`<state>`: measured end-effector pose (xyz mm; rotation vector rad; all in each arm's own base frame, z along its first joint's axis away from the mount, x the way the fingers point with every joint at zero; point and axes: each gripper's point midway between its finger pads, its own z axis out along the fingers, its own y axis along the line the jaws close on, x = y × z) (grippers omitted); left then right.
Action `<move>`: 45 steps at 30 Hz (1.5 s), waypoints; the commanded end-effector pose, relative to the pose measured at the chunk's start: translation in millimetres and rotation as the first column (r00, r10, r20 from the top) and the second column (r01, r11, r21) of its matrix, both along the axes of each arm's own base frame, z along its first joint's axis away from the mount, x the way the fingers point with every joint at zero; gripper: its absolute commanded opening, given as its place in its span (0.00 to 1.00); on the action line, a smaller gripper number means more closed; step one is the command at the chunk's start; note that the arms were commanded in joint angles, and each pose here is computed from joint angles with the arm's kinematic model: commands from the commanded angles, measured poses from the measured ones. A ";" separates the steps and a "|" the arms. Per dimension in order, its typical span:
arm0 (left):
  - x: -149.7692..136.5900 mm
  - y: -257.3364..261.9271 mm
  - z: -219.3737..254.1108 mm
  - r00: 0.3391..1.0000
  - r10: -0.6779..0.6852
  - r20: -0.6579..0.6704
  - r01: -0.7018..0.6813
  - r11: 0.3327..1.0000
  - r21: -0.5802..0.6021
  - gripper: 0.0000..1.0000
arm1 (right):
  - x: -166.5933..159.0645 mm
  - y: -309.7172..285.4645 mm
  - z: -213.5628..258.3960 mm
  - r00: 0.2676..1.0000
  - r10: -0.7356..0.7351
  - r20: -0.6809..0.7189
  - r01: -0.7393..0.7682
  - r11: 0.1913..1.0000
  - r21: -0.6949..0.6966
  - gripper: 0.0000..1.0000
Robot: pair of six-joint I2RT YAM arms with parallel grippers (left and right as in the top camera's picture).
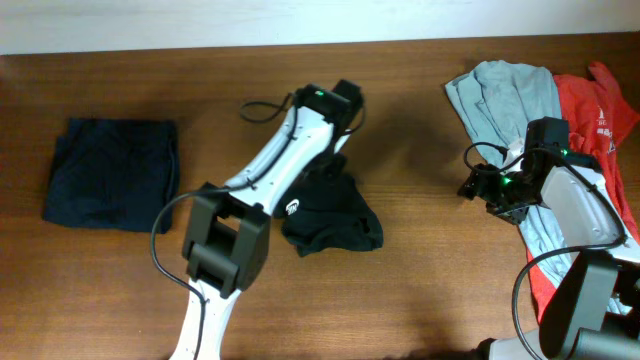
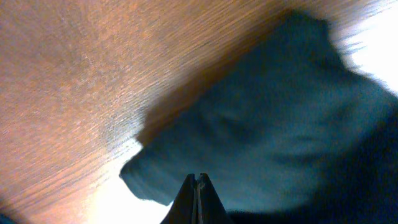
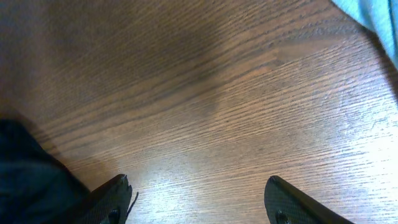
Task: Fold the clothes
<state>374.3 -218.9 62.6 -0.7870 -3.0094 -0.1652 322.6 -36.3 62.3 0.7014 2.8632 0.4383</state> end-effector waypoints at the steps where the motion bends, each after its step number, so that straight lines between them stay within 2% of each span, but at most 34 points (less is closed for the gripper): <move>1: -21.1 6.5 -14.3 0.994 -0.032 -0.107 0.028 0.999 -0.037 0.01 | 1.0 0.6 2.1 1.000 -0.001 0.006 0.001 1.000 0.008 0.74; 5: -39.4 3.7 -20.9 0.983 -0.034 -0.180 0.024 0.998 -0.055 0.00 | 1.0 0.6 2.1 1.000 -0.001 0.006 0.001 1.000 0.008 0.74; 17: -119.1 -26.3 -6.2 0.920 -0.146 -0.363 0.154 0.988 -0.008 0.01 | 1.9 0.3 2.3 1.000 -0.001 0.010 0.001 1.000 0.006 0.74; 21: -134.1 -37.5 -3.3 0.907 -0.182 -0.379 0.190 0.982 -0.018 0.00 | 2.2 0.3 2.3 1.000 -0.001 0.011 0.001 1.000 0.006 0.74; 28: -124.1 -36.0 17.5 0.935 -0.210 -0.285 0.215 0.977 -0.015 0.01 | 2.9 0.1 2.4 1.000 -0.001 0.014 0.001 1.000 0.005 0.74; 32: -96.5 -25.6 28.9 0.966 -0.201 -0.165 0.206 0.979 0.011 0.03 | 2.8 0.1 2.4 1.000 -0.001 0.014 0.001 1.000 0.005 0.74; 37: -73.0 -26.9 23.2 0.975 -0.187 -0.124 0.178 0.981 -0.075 0.06 | 2.6 0.2 2.4 1.000 -0.001 0.013 0.001 1.000 0.006 0.74; 38: -75.5 -36.3 17.7 0.969 -0.202 -0.140 0.183 0.974 -0.137 0.06 | 2.6 0.2 2.4 1.000 -0.001 0.013 0.001 1.000 0.006 0.74; 41: -85.5 -44.1 4.5 0.962 -0.215 -0.169 0.186 0.967 -0.173 0.05 | 2.0 0.4 2.3 1.000 -0.001 0.010 0.001 1.000 0.007 0.74; 45: -128.2 -50.8 -9.0 0.924 -0.248 -0.292 0.198 0.961 -0.191 0.01 | 0.7 0.7 2.1 1.000 -0.001 0.005 0.001 1.000 0.008 0.74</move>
